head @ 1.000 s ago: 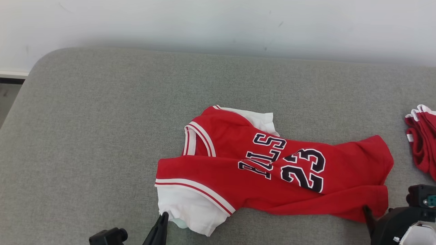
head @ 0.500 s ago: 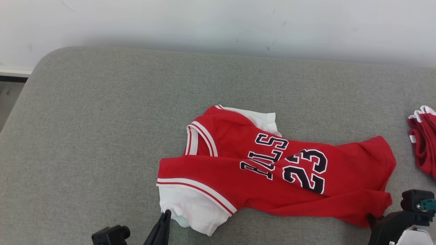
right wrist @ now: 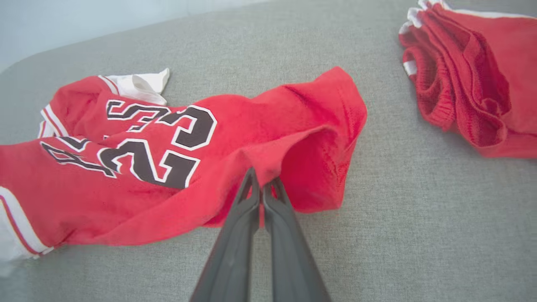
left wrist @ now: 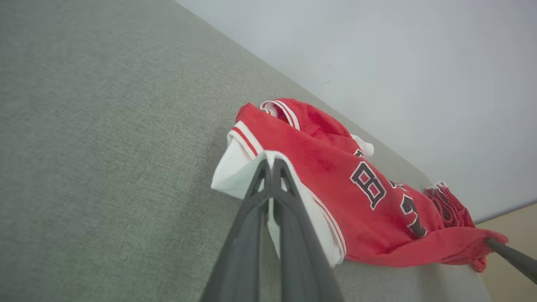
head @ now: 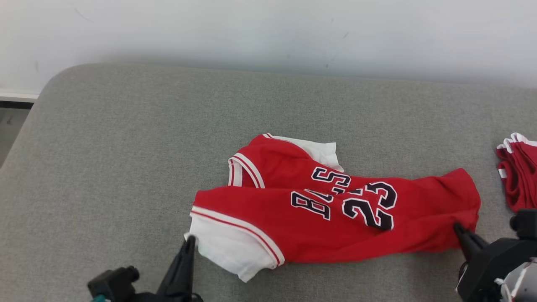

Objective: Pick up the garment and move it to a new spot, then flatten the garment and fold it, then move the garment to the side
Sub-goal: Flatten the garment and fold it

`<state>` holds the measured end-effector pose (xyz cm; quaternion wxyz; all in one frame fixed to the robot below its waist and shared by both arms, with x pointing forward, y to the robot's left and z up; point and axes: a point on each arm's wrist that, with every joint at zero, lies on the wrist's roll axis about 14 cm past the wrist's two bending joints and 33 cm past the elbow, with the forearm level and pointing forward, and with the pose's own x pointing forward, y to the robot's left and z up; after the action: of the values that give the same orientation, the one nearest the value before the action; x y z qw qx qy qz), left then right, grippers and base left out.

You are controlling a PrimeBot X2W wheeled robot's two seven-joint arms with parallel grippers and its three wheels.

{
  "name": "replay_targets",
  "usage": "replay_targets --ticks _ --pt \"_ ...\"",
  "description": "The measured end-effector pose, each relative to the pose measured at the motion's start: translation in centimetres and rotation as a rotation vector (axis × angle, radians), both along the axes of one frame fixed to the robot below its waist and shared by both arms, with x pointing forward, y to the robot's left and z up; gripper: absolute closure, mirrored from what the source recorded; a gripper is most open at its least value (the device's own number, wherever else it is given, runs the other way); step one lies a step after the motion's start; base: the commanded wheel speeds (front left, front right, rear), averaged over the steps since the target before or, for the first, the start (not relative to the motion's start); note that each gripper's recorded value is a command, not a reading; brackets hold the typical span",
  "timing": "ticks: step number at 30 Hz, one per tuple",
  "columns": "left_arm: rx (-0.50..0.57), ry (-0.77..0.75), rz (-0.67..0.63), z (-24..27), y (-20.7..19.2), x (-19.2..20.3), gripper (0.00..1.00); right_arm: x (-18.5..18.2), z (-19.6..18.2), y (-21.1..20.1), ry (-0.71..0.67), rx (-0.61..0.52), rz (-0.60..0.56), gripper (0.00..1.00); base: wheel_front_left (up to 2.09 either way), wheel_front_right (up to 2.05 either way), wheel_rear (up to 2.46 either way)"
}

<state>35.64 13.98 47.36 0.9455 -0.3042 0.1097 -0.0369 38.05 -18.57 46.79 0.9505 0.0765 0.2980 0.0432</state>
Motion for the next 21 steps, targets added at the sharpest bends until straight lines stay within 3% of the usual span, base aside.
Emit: replay_targets --ticks 4,8,9,10,12,17,19,21 --pt "-0.086 -0.126 0.04 3.8 0.5 0.9 1.0 0.6 2.1 -0.1 -0.075 0.058 -0.013 1.0 0.0 0.0 0.0" --pt "-0.262 -0.283 0.091 8.7 1.2 1.4 1.0 1.8 5.2 -0.5 -0.198 0.148 -0.038 1.0 0.0 0.0 0.0" --pt "-0.262 -0.283 0.091 8.7 1.2 1.4 1.0 1.8 5.2 -0.5 -0.198 0.148 -0.038 1.0 0.0 0.0 0.0" --pt "-0.34 -0.367 0.107 11.5 1.7 1.6 1.0 2.3 6.7 -0.9 -0.253 0.178 -0.05 1.0 0.0 0.0 0.0" --pt "-0.379 -0.41 0.111 12.9 2.0 1.6 1.0 2.5 7.3 -1.0 -0.277 0.188 -0.053 1.0 0.0 0.0 0.0" --pt "-0.528 -0.54 0.074 18.3 2.4 2.0 1.0 3.8 11.0 -0.7 -0.397 0.234 -0.04 1.0 0.0 0.0 0.0" --pt "-0.602 -0.578 0.047 20.9 2.7 2.9 1.0 5.3 14.2 0.2 -0.497 0.268 -0.008 1.0 0.0 0.0 0.0" --pt "-0.602 -0.609 0.026 22.7 3.1 3.8 1.0 6.5 15.9 0.8 -0.547 0.267 0.015 1.0 0.0 0.0 0.0"
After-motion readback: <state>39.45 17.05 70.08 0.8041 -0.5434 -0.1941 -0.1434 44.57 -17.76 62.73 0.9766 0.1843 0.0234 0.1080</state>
